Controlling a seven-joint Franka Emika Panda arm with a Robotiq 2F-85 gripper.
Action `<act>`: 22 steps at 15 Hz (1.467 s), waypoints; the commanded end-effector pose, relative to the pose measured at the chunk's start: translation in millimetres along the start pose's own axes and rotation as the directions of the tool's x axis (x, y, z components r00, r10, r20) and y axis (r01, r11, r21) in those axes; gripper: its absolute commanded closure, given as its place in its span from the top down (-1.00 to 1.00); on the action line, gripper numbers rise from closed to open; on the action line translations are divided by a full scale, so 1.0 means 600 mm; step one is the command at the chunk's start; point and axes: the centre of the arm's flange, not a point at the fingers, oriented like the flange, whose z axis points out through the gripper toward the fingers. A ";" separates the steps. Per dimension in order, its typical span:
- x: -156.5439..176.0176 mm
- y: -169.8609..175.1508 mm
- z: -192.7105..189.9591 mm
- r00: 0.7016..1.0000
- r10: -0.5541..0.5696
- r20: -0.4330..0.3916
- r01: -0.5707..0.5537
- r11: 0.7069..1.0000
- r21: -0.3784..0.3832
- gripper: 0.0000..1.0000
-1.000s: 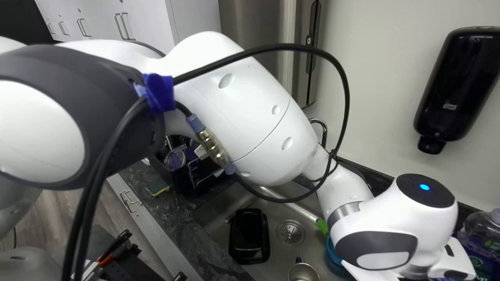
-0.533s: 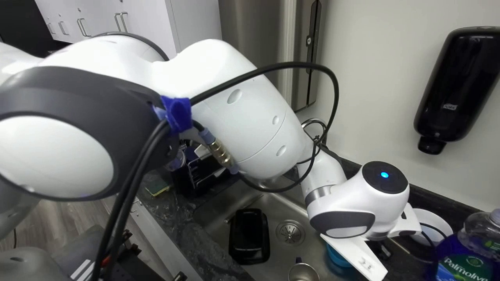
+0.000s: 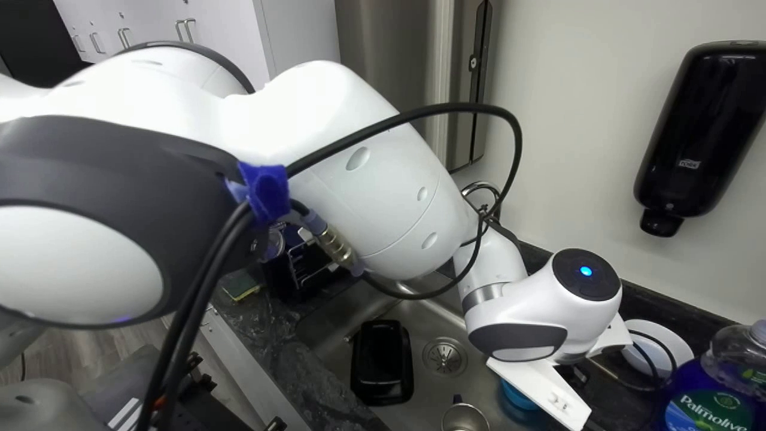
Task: Move the thermo cup to the left then to the right and remove the lid
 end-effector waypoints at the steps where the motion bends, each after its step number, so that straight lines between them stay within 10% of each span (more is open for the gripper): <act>1: -0.033 -0.029 -0.023 0.997 -0.076 0.015 0.075 0.995 0.063 -0.96; 22: -0.021 -0.223 -0.060 0.889 -0.458 0.029 0.438 0.866 0.239 -0.96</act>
